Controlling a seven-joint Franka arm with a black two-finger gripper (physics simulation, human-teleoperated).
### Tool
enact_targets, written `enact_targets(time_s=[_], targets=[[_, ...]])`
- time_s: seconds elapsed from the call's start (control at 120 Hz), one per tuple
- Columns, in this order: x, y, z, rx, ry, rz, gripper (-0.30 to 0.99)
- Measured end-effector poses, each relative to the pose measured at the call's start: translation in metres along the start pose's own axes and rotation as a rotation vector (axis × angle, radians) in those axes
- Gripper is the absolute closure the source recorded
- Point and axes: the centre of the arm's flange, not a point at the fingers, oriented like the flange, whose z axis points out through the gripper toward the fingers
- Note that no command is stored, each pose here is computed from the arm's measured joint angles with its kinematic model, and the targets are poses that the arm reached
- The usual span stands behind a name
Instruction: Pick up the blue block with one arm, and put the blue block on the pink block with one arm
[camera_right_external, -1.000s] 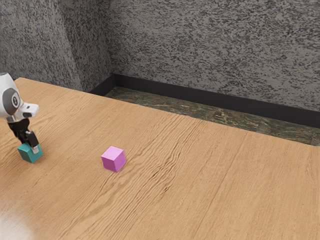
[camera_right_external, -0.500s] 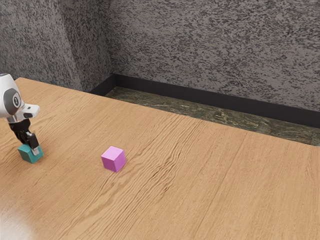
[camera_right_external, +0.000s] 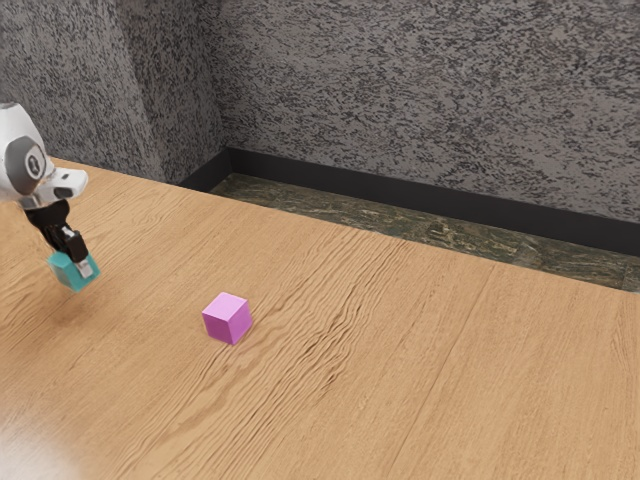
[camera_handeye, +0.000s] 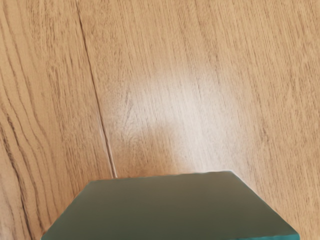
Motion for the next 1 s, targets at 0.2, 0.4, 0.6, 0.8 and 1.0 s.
enact_targets(time_s=[0.2,0.4,0.6,0.8,1.0], targets=[[0.075,0.095,-0.002,-0.053,0.026,0.011,0.38],[0.121,0.187,0.005,-0.072,-0.044,-0.057,0.38],[0.139,0.24,0.022,-0.029,-0.14,-0.173,0.39],[0.141,0.258,0.026,0.014,-0.172,-0.278,0.39],[0.147,0.268,0.021,0.056,-0.148,-0.261,0.39]])
